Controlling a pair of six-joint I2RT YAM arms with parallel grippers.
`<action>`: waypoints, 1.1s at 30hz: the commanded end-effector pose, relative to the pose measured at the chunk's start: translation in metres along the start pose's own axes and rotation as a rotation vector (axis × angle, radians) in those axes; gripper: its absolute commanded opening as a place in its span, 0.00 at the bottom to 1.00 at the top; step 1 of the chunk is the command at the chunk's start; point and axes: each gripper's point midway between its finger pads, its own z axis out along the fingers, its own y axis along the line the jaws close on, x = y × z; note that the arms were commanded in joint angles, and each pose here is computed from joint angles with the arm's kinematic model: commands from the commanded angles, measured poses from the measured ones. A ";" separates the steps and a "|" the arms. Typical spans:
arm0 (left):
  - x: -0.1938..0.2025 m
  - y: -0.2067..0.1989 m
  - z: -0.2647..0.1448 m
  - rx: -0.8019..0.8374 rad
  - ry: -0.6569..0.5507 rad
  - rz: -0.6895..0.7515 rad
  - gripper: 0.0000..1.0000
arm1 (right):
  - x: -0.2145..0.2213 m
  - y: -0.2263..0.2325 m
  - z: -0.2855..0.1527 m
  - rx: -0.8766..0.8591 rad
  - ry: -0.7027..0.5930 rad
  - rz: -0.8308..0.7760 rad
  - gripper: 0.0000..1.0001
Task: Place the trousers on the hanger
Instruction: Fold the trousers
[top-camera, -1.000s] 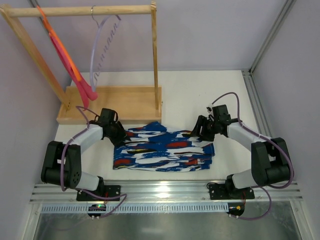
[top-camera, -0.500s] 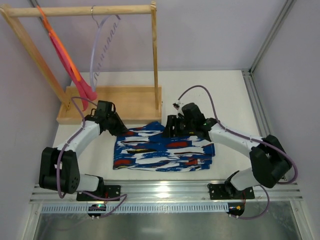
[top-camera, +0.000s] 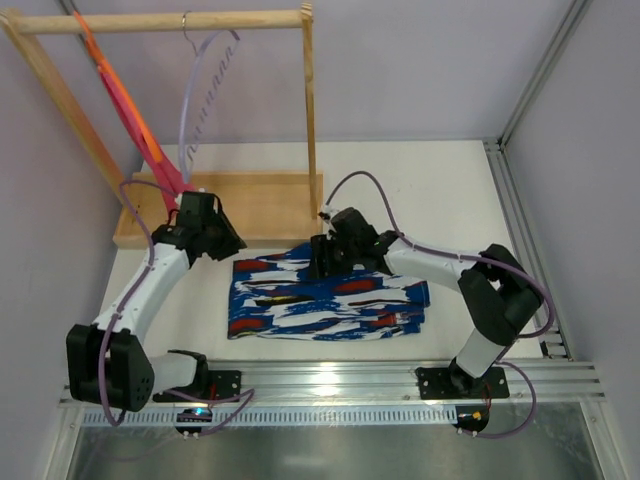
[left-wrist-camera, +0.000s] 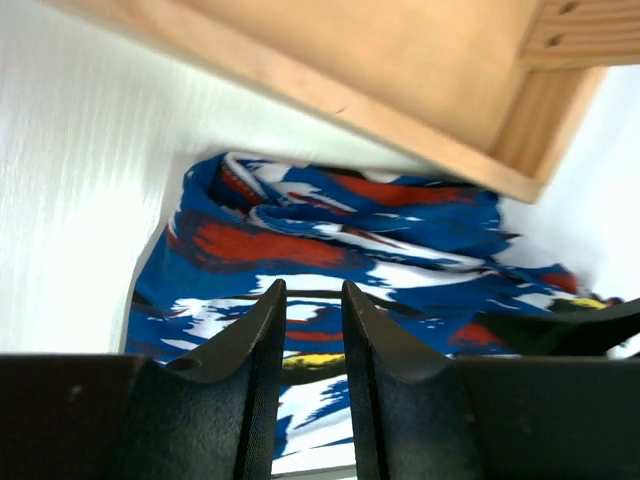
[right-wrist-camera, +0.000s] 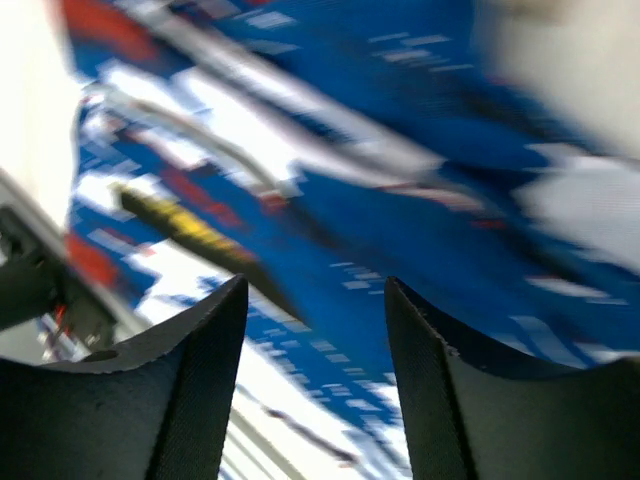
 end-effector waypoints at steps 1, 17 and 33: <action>-0.005 0.003 -0.016 -0.012 -0.028 0.015 0.29 | -0.013 0.068 -0.011 -0.098 -0.093 -0.061 0.58; 0.019 0.058 0.043 -0.192 0.172 -0.082 0.06 | 0.039 0.215 0.085 -0.442 -0.077 -0.050 0.34; -0.002 0.063 0.042 -0.250 0.137 -0.070 0.02 | 0.083 0.179 0.073 -0.285 -0.046 -0.105 0.39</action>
